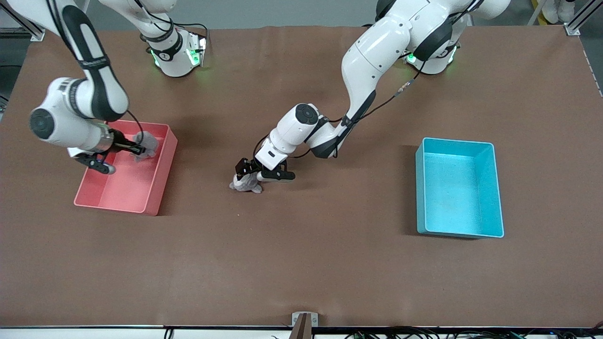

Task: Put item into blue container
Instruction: 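Carry the plush into the blue box with the left gripper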

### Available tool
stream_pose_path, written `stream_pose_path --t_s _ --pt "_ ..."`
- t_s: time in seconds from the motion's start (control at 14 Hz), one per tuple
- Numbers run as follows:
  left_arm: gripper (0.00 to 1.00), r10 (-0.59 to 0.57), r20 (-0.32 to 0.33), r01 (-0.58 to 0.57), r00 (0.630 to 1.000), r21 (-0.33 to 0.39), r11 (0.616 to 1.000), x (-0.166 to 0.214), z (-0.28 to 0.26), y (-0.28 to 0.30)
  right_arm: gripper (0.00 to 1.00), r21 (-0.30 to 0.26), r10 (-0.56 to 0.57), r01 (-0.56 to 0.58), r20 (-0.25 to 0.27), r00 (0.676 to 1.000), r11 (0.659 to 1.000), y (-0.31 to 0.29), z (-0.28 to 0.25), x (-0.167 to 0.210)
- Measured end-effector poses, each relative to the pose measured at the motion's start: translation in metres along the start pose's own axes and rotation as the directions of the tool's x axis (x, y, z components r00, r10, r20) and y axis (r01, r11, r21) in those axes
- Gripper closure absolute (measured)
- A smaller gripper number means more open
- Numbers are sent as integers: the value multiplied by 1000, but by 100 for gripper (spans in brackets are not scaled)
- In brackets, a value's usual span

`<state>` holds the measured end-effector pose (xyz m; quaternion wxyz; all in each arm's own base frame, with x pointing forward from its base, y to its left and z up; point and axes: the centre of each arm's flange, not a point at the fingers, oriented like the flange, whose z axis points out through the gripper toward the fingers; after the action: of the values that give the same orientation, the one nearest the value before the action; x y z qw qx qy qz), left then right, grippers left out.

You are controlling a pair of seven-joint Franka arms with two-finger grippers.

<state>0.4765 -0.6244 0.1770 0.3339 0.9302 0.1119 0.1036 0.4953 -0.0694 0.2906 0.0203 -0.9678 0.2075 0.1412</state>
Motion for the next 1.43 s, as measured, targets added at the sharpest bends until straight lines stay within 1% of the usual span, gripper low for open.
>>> stream_pose_path --t_s 0.07,0.14,0.21,0.29,0.43,0.5,0.64,0.71,0.79,0.93,1.0,1.14,1.21,1.29,1.43 --pt "15 0 -1 0 1000 1 1000 -1 4 -3 77 3 -8 8 6 1000 1000 -2 -34 7" --pt "21 0 -2 0 1000 3 1000 -2 7 -7 77 5 -14 14 4 1000 1000 -6 -66 11" --pt "31 0 -5 0 1000 -2 1000 -2 8 -8 77 7 -18 18 -3 1000 1000 -11 -93 13" --pt "44 0 -8 -1 1000 -7 1000 -2 8 -6 77 13 -11 12 -16 1000 1000 -20 -112 13" --pt "61 1 -11 -2 1000 -12 1000 -1 6 -3 77 20 30 -30 -35 999 999 -55 -124 5" --pt "65 2 -12 -2 1000 -13 1000 -1 6 -3 77 26 59 -58 -39 998 998 -80 -121 -2" --pt "68 5 -17 -5 1000 -16 1000 3 2 2 77 34 106 -104 -58 993 994 -138 -111 -21" --pt "68 9 -23 -9 1000 -2 1000 11 -3 5 77 42 127 -124 -69 990 991 -161 -103 -27" --pt "69 6 -41 -6 999 18 1000 27 -15 7 77 53 145 -142 -78 986 988 -179 -95 -30" --pt "69 -26 -98 31 995 50 998 85 -66 8 77 70 183 -177 -93 979 982 -205 -75 -30" --pt "70 -49 -130 57 990 59 997 116 -98 4 77 79 203 -196 -101 974 977 -215 -66 -30" --pt "80 -88 -190 109 978 102 989 173 -172 -21 77 105 259 -247 -121 958 963 -245 -47 -36" --pt "81 -97 -199 128 975 149 981 192 -206 -37 77 122 286 -271 -132 949 955 -267 -35 -44" --pt "81 -103 -191 143 976 213 967 206 -238 -51 77 143 315 -295 -143 938 945 -291 -20 -56" --pt "81 -93 -143 138 985 344 929 230 -296 -74 77 184 374 -346 -152 915 920 -344 17 -87"
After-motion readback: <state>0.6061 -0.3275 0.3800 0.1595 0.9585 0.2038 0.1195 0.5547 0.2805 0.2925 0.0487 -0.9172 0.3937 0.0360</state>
